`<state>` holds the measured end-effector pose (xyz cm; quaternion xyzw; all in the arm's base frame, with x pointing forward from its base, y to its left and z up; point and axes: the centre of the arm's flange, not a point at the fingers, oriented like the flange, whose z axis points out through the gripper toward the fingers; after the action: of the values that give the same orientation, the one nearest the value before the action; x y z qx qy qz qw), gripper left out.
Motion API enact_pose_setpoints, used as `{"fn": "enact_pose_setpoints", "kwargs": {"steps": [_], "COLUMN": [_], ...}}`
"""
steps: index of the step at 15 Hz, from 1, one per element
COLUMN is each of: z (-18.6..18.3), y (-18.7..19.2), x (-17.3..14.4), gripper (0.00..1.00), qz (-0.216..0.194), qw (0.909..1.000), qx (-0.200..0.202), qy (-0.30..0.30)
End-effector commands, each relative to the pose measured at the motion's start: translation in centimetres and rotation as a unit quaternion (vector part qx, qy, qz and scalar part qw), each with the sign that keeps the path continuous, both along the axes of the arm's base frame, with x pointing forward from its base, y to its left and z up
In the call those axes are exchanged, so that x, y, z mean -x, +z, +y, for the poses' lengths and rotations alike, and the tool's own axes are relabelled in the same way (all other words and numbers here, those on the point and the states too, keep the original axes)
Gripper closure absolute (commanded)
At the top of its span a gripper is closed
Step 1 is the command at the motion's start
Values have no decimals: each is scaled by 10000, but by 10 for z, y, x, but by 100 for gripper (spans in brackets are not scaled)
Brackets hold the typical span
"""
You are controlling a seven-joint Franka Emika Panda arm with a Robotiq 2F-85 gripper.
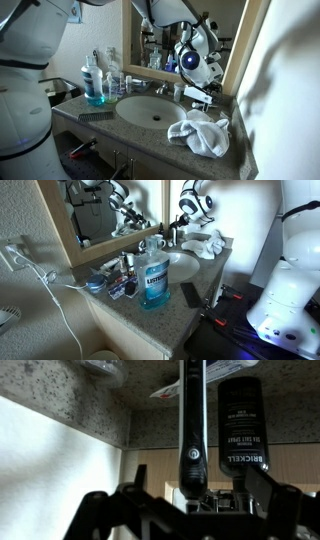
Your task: Move the toothbrush from left to right then put the lid on the mouthwash
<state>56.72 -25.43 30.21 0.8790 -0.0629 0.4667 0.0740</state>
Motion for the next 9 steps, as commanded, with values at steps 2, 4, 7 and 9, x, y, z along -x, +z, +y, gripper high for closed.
{"fn": "enact_pose_setpoints", "kwargs": {"steps": [2,4,7,9], "z": [3,6,13,17], "y": [11,16,23,26], "x": [8,12,18,24], "gripper": [0,0,0,0], "qz": [34,28,3,66], "qw": [9998,9999,10000,9999], "qx": [109,110,59,79], "qy": [-146,-130,-79,-87]}}
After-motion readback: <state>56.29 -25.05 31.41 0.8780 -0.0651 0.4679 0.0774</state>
